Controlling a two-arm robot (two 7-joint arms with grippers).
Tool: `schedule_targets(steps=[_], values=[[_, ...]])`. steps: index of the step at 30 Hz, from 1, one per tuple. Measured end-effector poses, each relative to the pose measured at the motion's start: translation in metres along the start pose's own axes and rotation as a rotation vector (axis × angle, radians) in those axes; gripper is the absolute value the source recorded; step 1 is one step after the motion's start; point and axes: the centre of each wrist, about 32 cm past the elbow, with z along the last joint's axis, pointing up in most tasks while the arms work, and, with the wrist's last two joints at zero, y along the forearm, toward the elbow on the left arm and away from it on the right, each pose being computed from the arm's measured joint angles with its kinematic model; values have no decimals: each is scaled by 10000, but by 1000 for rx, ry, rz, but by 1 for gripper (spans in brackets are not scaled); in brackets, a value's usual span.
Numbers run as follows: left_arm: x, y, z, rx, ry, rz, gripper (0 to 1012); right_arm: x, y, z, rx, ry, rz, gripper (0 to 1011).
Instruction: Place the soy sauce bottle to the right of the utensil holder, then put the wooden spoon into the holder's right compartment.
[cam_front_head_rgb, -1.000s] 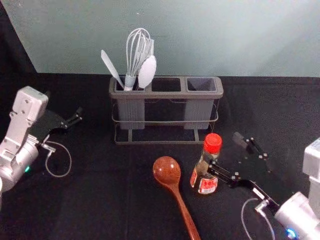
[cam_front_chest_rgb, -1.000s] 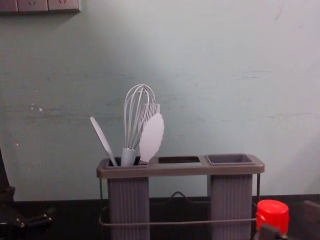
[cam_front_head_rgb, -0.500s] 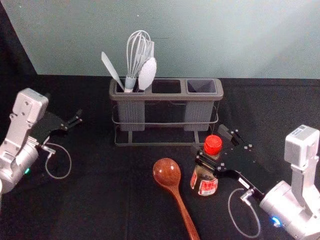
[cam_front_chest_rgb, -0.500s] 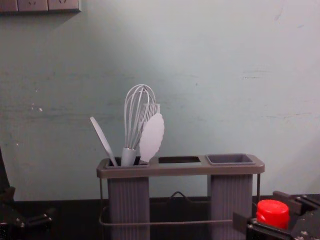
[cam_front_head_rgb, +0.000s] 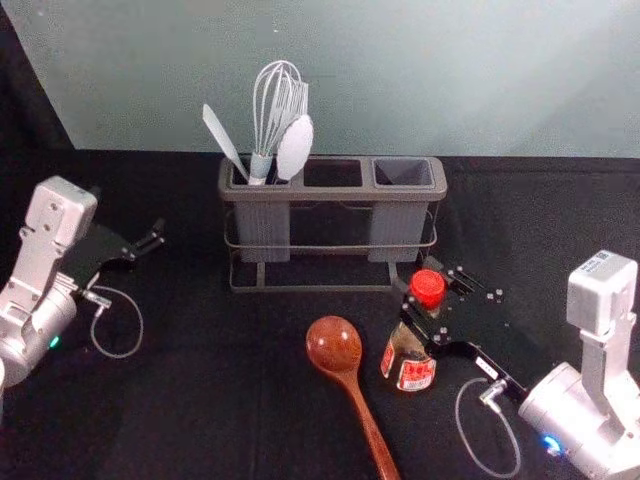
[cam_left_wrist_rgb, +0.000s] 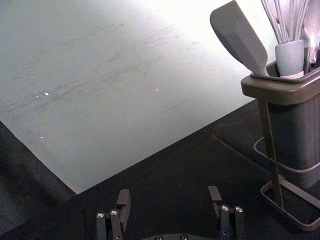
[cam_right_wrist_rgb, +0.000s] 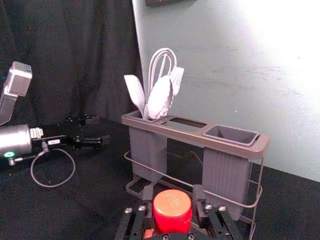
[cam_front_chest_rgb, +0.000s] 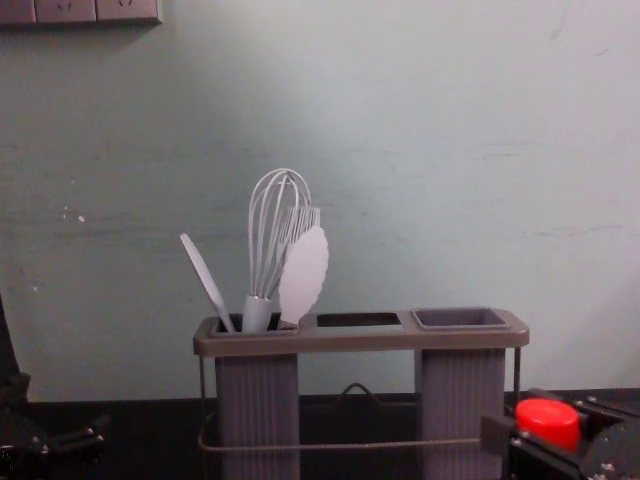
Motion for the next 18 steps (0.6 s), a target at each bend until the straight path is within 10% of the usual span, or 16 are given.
schedule_targets(steps=[4, 18], values=[[0, 0, 0, 0, 0, 0, 1011, 5, -17, 23, 2, -5, 2, 400], [0, 0, 0, 0, 0, 0, 1011, 195, -150, 142, 18, -43, -51, 392]])
